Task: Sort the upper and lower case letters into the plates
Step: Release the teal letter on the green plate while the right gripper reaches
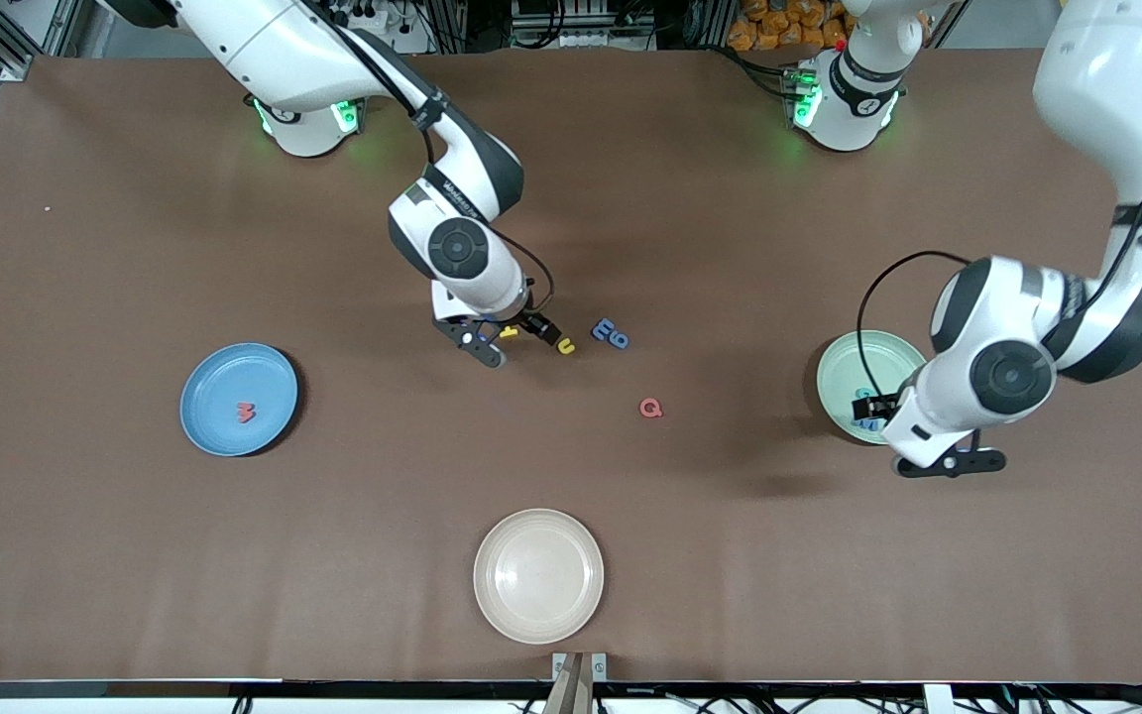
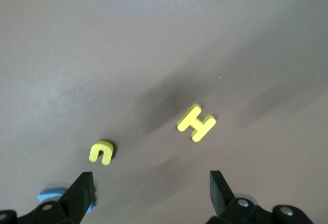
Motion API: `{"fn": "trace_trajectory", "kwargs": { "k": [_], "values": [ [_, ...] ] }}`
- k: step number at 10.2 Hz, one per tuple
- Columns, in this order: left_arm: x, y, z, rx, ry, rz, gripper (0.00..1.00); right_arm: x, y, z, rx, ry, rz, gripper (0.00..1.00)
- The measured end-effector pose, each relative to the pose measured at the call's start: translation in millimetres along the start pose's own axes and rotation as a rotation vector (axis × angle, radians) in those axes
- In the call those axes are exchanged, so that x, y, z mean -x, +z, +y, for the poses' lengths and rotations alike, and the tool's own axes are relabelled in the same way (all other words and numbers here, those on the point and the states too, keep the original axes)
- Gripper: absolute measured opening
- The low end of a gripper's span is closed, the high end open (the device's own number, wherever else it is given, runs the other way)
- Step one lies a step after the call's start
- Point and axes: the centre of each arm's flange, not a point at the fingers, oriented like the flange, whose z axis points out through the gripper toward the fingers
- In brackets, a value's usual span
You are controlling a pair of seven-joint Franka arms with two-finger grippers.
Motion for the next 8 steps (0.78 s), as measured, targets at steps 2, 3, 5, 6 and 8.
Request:
{"fn": "trace_trajectory", "kwargs": {
  "k": [2,3,5,6,8],
  "values": [
    [14.0,-44.7,13.6,0.032,0.000,0.015,1.00,15.7,1.8,-14.9,-0.010,-0.045,0.020,1.00],
    [14.8,-56.0,14.8,0.044,-0.005,0.016,1.00,20.0,10.5,-20.9,-0.001,-0.055,0.046,1.00],
    [12.7,-59.5,9.8,0.048,-0.016,0.017,1.00,23.0,23.6,-32.1,0.005,-0.021,0.089,1.00],
    [12.3,-59.1,8.5,0.049,-0.018,0.016,1.00,20.6,28.8,-33.9,0.006,0.008,0.093,1.00],
    [12.1,-59.1,8.0,0.049,-0.019,0.016,1.00,15.3,31.9,-39.0,-0.032,0.062,0.104,1.00]
  ]
}}
